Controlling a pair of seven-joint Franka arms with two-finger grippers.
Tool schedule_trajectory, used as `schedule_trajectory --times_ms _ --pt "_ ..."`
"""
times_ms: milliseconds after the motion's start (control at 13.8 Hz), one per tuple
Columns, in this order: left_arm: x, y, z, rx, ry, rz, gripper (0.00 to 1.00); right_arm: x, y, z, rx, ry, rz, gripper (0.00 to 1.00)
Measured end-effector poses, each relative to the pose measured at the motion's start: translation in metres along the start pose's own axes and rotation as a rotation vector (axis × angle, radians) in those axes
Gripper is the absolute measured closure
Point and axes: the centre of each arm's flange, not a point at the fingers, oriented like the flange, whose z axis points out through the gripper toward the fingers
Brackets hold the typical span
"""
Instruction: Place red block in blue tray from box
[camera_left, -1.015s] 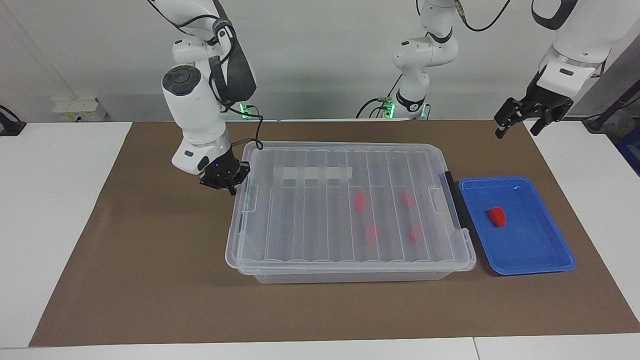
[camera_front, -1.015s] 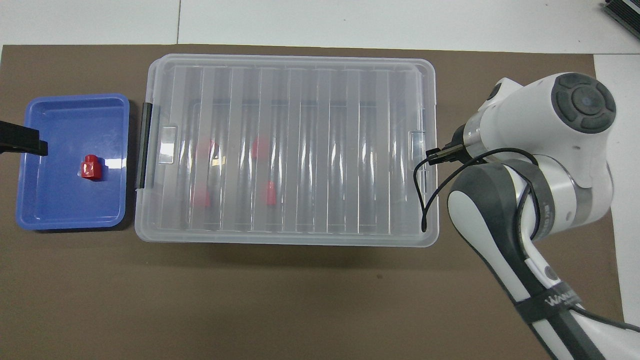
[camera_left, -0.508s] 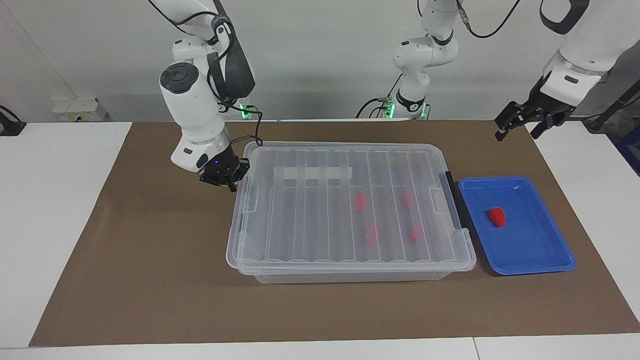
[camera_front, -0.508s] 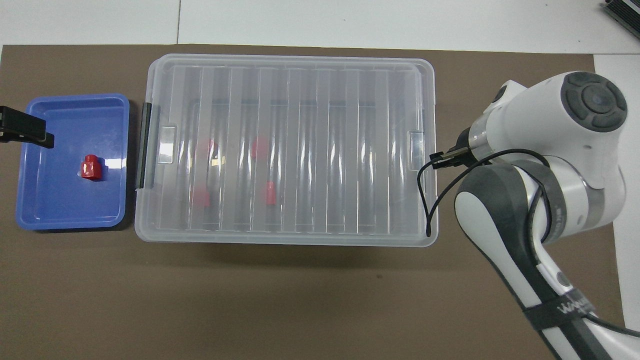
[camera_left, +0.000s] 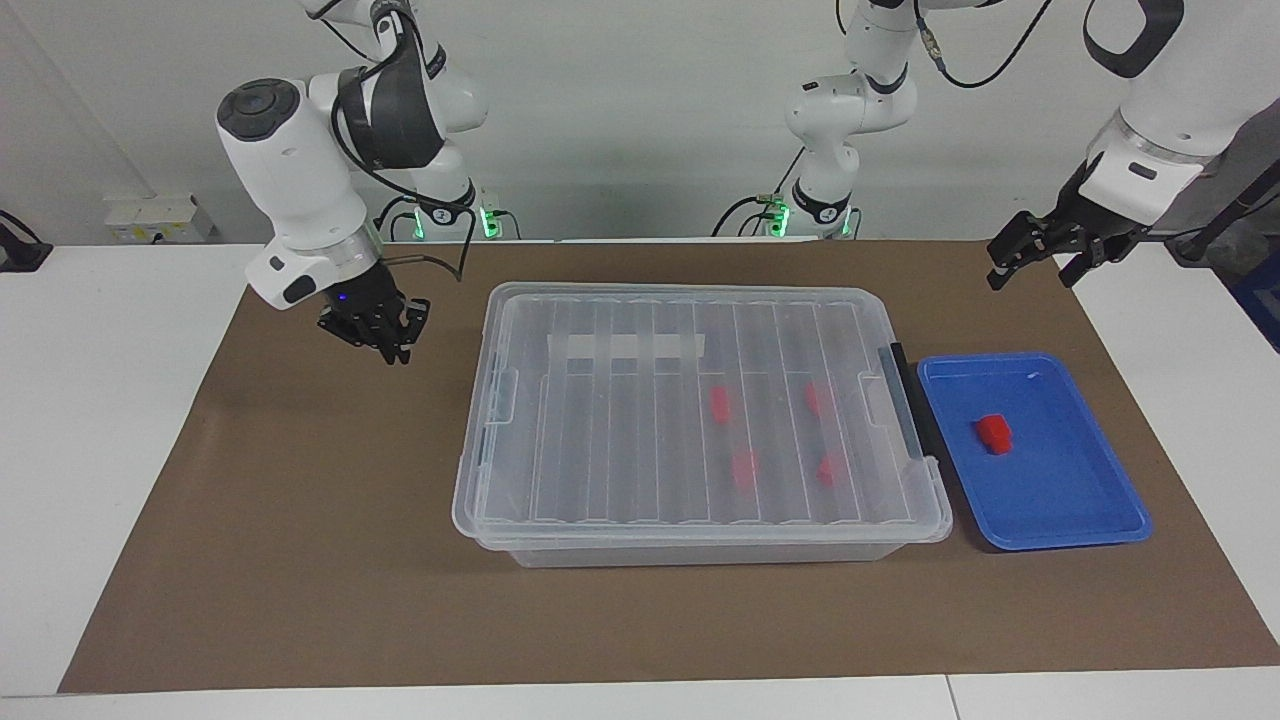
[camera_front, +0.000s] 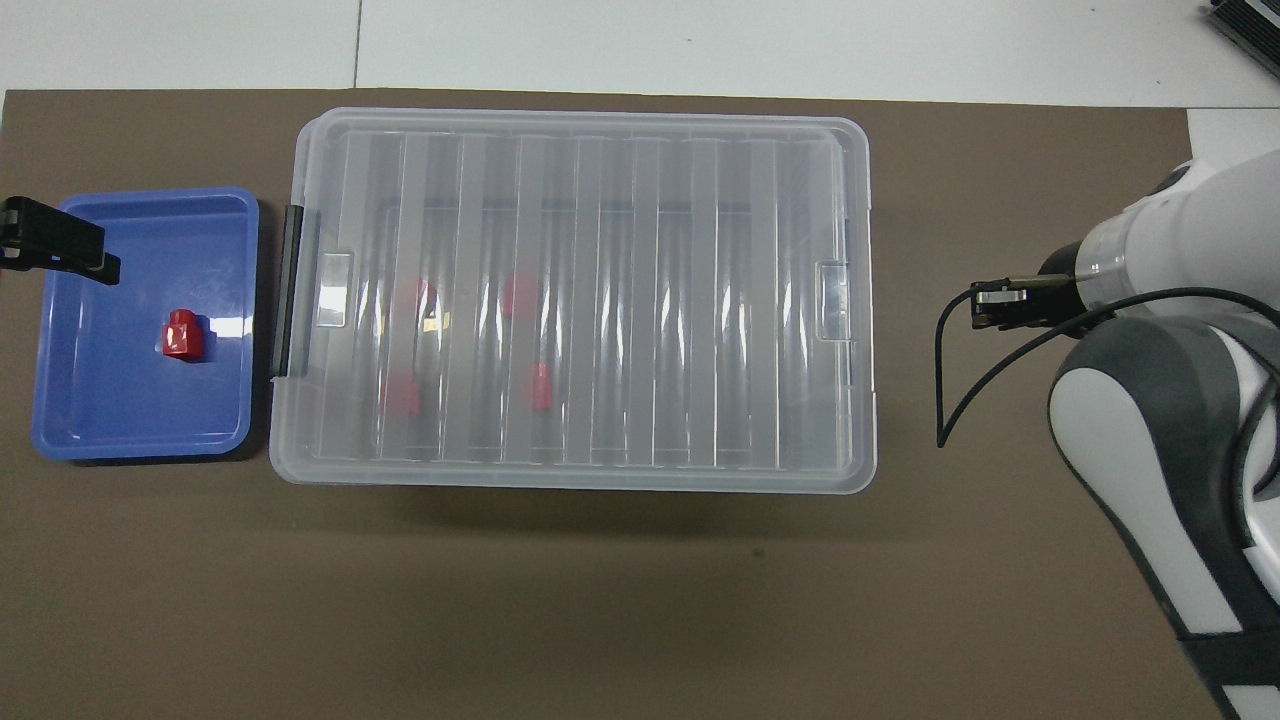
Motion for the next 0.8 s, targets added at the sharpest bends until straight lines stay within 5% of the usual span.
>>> schedule_trajectory --times_ms 435,798 --pt "-0.005 0.007 0.002 0.002 -0.026 0.011 0.00 -0.003 0.037 -0.066 -0.063 0.003 0.089 0.01" --pt "-0.008 0.011 -0.003 0.004 -0.015 0.016 0.00 -0.012 0.067 -0.103 -0.066 0.011 0.147 0.00"
